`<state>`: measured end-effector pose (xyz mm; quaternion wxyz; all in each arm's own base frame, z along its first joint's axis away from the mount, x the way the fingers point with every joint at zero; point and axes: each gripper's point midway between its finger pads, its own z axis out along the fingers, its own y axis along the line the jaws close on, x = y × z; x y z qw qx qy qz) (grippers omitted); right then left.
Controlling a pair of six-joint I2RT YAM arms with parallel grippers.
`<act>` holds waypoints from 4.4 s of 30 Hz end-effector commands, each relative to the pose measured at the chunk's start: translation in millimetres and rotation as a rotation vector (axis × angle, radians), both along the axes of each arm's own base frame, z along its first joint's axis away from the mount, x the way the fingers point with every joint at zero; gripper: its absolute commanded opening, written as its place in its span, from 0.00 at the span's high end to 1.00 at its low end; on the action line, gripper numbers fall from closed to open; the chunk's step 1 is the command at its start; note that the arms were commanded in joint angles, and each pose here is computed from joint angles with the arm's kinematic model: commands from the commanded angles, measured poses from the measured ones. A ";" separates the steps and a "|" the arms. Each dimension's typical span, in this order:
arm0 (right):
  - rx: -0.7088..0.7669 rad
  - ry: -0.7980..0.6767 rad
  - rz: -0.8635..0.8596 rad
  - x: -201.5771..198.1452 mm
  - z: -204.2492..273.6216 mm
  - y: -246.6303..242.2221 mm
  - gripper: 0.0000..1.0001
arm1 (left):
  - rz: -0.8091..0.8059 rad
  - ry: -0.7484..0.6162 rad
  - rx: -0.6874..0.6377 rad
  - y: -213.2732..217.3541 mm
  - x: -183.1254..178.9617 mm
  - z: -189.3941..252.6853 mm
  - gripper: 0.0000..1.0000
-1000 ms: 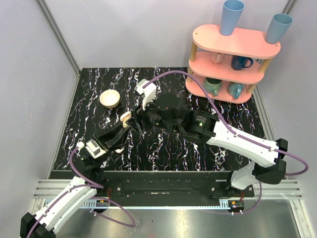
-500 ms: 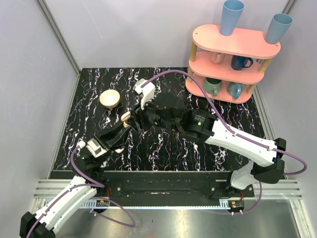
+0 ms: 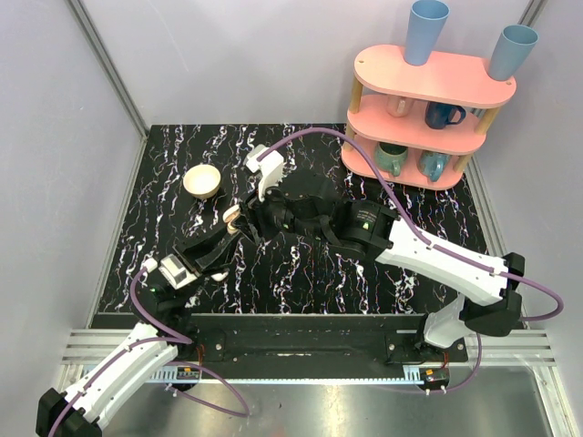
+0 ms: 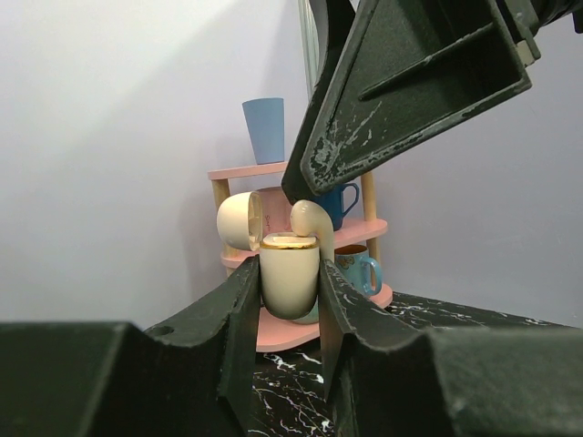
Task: Insert the wireless bluetooth earbuds into the charging case
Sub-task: Pick up the right earbud from the charging case, then insert the right earbud into the right side groove of the charging case.
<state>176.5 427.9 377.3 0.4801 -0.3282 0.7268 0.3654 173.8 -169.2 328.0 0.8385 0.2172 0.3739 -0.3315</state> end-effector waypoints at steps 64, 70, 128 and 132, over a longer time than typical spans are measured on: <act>0.356 -0.431 0.394 -39.6 90.1 -68.7 0.77 | -0.289 -0.127 -0.018 -17.1 -57.7 46.2 1.00; 0.403 -0.459 0.603 -67.0 96.7 -84.5 0.78 | -0.402 -0.163 -0.069 -17.3 -78.4 66.3 1.00; 0.293 -0.351 1.074 -84.6 71.8 -64.1 0.80 | -0.602 -0.074 -0.021 -38.5 -88.4 72.7 1.00; 0.285 -0.368 1.074 -81.8 72.2 -61.8 0.80 | -0.609 -0.070 -0.021 -39.0 -88.8 72.4 1.00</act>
